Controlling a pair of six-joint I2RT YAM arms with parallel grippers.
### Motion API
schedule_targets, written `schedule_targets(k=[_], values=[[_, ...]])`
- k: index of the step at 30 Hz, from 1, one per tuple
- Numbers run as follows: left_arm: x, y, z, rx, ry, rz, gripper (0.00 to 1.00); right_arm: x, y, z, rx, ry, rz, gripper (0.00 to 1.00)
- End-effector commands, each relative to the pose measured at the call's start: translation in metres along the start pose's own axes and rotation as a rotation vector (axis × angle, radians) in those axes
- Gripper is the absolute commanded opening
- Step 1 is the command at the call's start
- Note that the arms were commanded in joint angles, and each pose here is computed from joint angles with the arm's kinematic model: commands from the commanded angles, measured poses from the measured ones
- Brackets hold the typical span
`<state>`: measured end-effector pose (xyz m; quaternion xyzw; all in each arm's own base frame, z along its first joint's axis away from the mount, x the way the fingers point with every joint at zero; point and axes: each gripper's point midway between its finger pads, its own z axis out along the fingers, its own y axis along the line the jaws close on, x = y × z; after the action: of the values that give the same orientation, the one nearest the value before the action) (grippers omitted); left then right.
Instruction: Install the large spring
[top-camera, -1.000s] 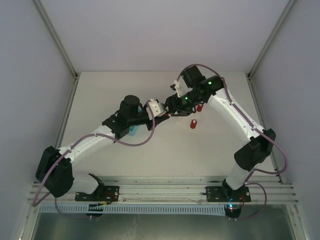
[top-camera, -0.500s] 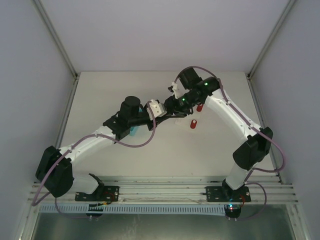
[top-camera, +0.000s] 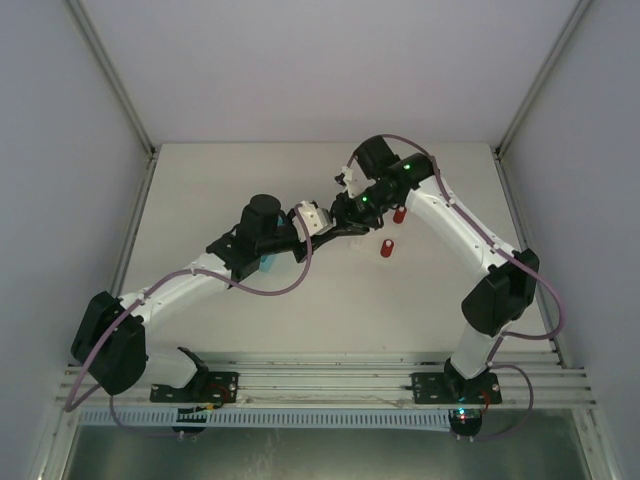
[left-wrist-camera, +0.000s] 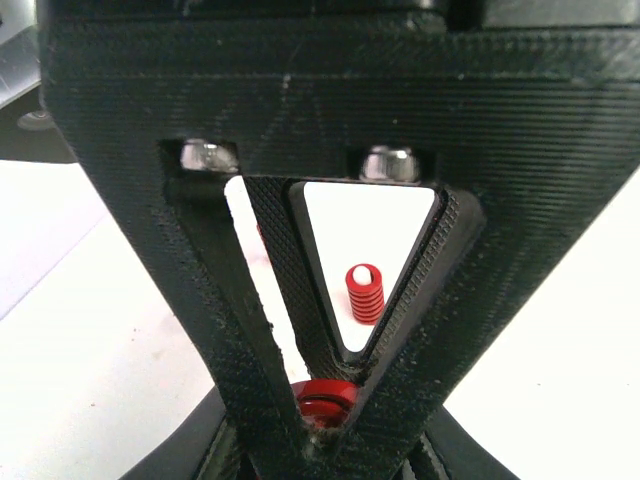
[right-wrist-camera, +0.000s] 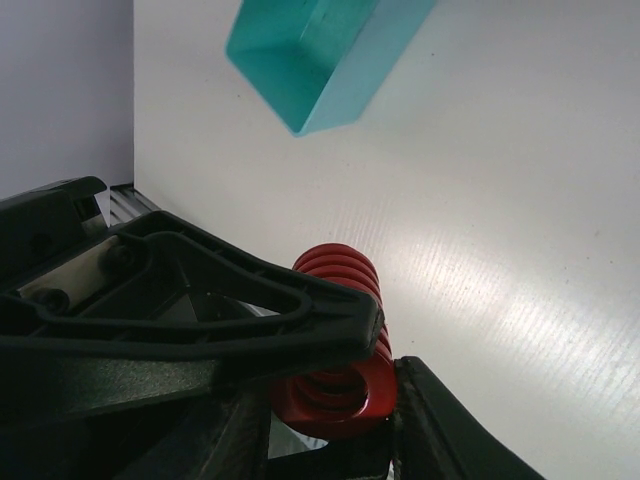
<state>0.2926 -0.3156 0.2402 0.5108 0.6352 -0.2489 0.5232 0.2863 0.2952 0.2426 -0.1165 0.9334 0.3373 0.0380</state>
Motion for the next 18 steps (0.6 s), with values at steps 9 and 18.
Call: schedule_targets(k=[9,18], values=[[-0.029,0.011,-0.005,-0.063,-0.087,0.056,0.0,-0.014,0.004,-0.014,0.025,-0.092,-0.004,0.44],[-0.042,0.019,-0.007,-0.085,-0.114,0.011,0.0,-0.016,-0.003,-0.035,0.078,-0.18,-0.046,0.63]])
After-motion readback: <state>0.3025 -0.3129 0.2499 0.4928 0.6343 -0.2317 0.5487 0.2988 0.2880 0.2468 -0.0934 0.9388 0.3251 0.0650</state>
